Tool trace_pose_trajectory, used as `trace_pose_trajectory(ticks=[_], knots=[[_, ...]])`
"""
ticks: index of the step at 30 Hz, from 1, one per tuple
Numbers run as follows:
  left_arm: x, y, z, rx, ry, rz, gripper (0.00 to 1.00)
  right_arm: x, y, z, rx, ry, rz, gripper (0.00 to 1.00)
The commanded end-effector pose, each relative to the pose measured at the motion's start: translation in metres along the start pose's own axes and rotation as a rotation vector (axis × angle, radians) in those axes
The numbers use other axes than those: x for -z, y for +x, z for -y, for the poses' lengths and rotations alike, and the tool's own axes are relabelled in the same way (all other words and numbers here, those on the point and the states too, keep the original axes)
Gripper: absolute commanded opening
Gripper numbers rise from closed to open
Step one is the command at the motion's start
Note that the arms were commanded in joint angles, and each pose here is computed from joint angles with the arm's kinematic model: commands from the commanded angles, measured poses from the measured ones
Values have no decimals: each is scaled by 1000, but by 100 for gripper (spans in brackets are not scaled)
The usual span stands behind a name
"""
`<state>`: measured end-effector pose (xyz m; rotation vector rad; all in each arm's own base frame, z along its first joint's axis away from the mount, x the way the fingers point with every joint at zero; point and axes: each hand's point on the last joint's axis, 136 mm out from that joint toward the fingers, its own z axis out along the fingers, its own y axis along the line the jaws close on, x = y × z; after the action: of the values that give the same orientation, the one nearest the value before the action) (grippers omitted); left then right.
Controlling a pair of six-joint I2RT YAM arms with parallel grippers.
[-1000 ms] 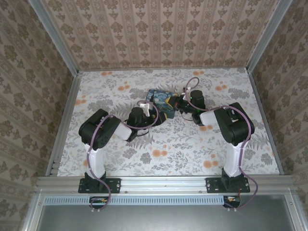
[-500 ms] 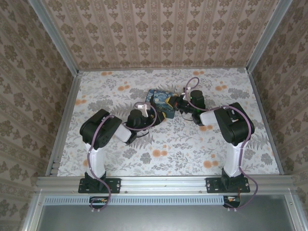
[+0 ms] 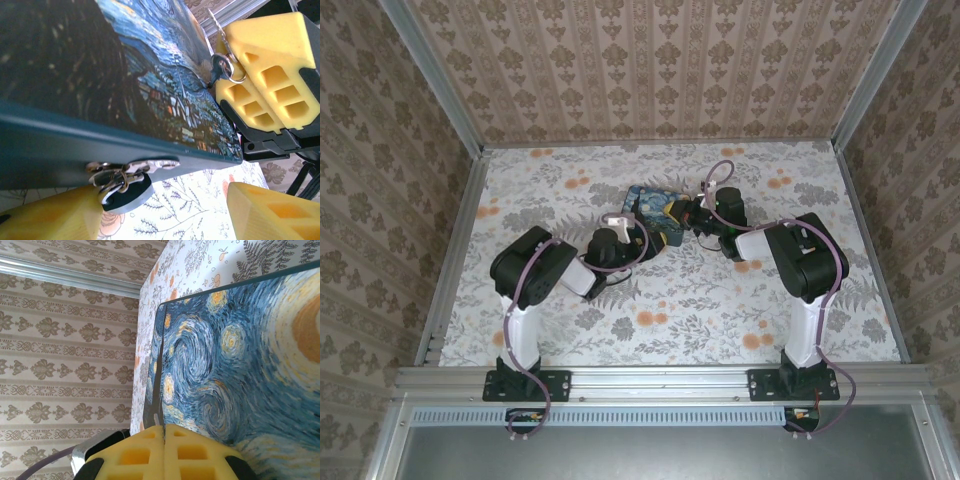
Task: Unlock the padlock with the key
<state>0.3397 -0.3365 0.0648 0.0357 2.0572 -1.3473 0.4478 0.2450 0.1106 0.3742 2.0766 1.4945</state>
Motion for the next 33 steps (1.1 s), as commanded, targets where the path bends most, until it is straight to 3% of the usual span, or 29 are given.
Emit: trace_pose_trajectory(ticks=[1,12,24,33], knots=[[-4,13,-11,-4,-23,-37,67,-1,5,24,-23,51,-10,0],[10,-7,37,-7,71,31,62,-1,5,24,-22,52,-8,0],[1,1,9,31,7,28,62,0,6,26,-24,53,-8,0],[-1,9,-14,61,-41,18,55,1,7,28,-28,53,-6,0]])
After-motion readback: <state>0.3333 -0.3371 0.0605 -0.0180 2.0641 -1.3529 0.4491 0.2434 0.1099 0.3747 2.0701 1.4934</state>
